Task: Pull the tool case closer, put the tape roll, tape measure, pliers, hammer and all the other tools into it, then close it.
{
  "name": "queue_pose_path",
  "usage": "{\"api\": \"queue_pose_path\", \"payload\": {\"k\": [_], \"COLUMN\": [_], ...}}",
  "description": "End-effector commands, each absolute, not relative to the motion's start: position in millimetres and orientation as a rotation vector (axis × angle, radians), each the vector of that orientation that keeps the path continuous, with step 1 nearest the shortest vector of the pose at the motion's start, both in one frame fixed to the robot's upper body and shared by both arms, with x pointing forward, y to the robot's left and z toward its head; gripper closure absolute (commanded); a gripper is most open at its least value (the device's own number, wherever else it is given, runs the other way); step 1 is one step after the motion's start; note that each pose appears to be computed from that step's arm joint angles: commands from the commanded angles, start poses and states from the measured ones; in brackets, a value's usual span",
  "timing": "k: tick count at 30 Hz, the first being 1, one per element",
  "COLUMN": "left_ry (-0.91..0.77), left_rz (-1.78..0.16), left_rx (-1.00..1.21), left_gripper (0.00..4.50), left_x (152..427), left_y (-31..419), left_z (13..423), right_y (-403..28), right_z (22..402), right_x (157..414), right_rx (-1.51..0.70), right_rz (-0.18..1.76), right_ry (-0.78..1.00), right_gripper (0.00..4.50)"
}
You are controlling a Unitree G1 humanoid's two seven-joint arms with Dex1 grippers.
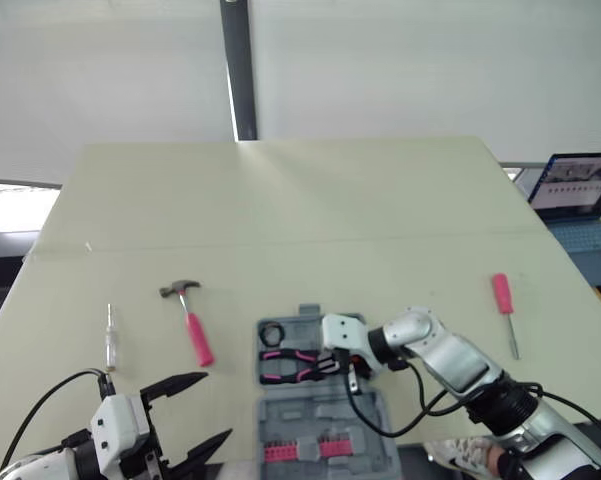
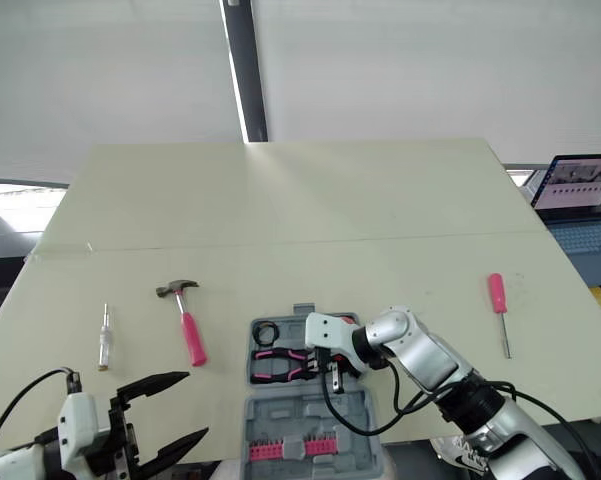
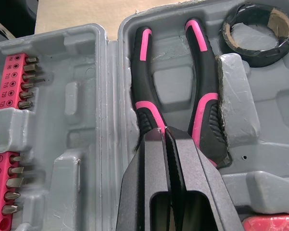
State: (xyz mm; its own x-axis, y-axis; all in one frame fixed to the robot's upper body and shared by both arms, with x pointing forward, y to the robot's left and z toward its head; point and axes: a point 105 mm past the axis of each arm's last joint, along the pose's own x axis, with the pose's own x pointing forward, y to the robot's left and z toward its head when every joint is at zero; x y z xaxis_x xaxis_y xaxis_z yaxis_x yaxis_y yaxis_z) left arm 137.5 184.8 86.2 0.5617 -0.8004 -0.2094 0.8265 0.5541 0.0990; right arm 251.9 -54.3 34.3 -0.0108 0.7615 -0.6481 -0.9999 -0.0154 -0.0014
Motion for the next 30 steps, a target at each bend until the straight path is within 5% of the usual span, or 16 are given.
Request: {"api": "queue_pose_path", "payload": {"k": [1,17,30], "left_ry": [0.133,0.111,0.089], "left_rz": [-0.976,-0.960,-0.992], "left_rx": [0.196,0.157,0.146], "left_gripper": [0.00,0.00,0.00], "left_x": [135.0,144.5,162.8], "left_y": [182.3,173.4,167.1], "left_z": [87.1,94.5,99.6], "right_y": [-100.1,-63.9,-78.6], "right_z": [-40.3,45.4,107.2], "right_x": [226.9,249.3,265.0], "right_rx": [-0.602,-0.310,-0.285], "right_rz": [1.402,1.428,1.309], "right_ry": [0.961,0.600,0.426], "right_gripper": [4.38,4.38,4.38]}}
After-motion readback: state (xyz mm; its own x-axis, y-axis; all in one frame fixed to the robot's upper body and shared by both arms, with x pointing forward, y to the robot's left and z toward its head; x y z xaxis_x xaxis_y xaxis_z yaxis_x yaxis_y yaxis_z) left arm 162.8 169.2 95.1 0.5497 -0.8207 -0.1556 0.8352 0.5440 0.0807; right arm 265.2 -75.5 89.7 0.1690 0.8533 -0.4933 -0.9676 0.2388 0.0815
